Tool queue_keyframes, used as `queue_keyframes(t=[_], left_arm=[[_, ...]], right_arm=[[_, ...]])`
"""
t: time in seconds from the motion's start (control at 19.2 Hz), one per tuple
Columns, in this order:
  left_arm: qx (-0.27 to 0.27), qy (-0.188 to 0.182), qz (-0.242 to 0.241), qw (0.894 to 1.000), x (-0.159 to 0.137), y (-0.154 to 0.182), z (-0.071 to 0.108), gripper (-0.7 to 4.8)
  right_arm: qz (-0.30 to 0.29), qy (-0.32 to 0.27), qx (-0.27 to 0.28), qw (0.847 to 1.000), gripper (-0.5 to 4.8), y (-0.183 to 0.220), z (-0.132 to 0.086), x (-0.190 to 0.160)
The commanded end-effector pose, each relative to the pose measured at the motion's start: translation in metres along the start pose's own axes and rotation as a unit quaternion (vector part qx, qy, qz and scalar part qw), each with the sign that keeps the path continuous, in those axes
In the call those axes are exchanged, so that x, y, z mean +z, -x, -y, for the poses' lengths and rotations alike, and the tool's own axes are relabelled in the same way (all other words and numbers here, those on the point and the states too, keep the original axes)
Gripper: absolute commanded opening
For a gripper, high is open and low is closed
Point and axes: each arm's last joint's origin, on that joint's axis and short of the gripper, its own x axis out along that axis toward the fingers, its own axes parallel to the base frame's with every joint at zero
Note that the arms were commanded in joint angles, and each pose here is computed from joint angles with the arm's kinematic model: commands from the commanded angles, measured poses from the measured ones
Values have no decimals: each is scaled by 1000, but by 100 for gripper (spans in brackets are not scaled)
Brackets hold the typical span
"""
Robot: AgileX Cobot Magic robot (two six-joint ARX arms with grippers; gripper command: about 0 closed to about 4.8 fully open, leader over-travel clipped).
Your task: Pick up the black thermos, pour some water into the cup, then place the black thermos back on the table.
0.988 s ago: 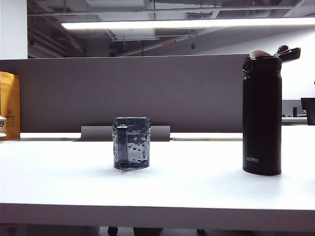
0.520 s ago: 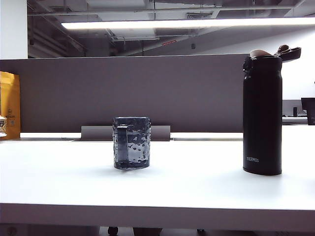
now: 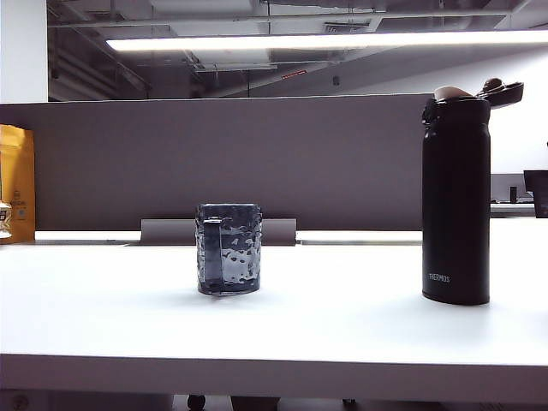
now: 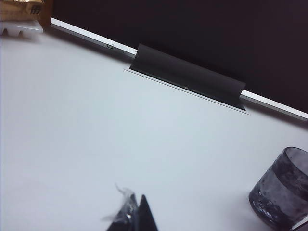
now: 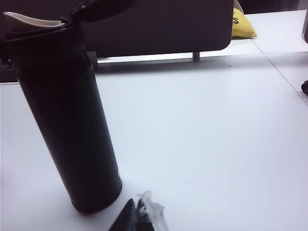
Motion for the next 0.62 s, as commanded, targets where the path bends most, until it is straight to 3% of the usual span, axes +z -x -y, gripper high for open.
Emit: queue_keyframes(t=[0.05,0.36,0.62], left_arm=[[-2,-2,3,1000,1,0,0,-3],[-2,-2,3,1000,1,0,0,-3],[-2,-2,3,1000,1,0,0,-3]], right_arm=[[6,0,1,1000,0,0,0,0],[14,5,-21,1000,0,0,1,1],[26,55,-43,997,0,0,2,4]])
